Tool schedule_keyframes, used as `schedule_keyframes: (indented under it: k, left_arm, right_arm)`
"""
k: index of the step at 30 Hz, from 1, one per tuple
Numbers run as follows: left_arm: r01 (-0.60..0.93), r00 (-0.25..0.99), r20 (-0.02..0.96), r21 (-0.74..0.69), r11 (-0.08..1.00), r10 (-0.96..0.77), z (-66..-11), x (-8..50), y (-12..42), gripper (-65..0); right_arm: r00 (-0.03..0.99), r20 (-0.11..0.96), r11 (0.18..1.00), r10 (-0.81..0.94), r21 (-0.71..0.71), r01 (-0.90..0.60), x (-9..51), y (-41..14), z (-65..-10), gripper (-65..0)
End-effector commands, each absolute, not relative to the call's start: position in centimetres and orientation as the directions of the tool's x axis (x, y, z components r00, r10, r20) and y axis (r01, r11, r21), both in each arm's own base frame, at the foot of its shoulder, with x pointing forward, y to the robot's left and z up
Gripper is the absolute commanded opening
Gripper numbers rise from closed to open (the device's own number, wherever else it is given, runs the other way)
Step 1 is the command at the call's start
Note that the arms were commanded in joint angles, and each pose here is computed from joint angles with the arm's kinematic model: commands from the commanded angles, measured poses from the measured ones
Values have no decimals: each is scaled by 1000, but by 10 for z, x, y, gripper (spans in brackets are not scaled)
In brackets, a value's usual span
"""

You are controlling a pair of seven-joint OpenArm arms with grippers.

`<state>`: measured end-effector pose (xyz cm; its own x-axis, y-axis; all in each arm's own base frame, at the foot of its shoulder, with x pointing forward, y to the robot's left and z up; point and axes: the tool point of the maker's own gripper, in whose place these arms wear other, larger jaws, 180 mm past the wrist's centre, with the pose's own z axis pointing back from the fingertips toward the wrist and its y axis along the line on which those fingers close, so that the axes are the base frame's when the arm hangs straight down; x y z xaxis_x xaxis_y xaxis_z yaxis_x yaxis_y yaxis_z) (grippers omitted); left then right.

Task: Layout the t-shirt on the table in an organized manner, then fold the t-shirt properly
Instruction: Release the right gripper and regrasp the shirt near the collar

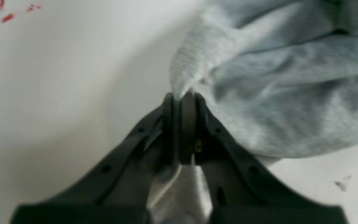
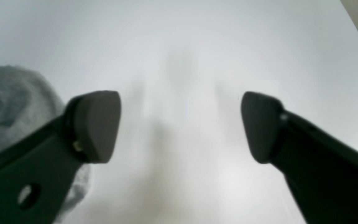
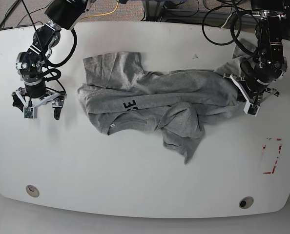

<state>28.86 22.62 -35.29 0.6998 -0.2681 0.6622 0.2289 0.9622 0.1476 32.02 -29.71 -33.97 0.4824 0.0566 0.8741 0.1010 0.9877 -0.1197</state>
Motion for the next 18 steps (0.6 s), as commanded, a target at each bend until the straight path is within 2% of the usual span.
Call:
schedule_keyframes:
  k: [1, 5, 7, 13, 14, 17, 18]
  left_arm:
    - [220, 669, 696, 150, 964, -261, -342, 302, 228, -646]
    - [229, 667, 695, 151, 962, -268, -342, 303, 228, -642]
    - [259, 660, 692, 154, 954, -291, -342, 303, 225, -618]
    - [342, 616, 697, 182, 922, -367, -333, 302, 214, -372]
    - [344, 609, 702, 185, 921, -369, -331, 303, 213, -294]
    - [346, 601, 708, 189, 919, -372, -327, 303, 211, -203]
    - [346, 600, 708, 189, 919, -372, -327, 303, 211, -196]
  right_arm:
    - [411, 906, 984, 100, -152, 96, 319, -298, -312, -19]
    - [416, 899, 980, 138, -185, 75, 303, -290, -308, -63]
    - [423, 895, 981, 143, -186, 61, 297, -282, -311, -76]
    - [459, 873, 983, 168, -181, -17, 277, -250, -324, -94]
    - [467, 869, 985, 163, -168, -33, 274, -241, -329, -95]
    - [466, 870, 987, 162, -150, -61, 271, -225, -331, -95]
    - [465, 870, 987, 162, -148, -67, 272, -223, -331, -95]
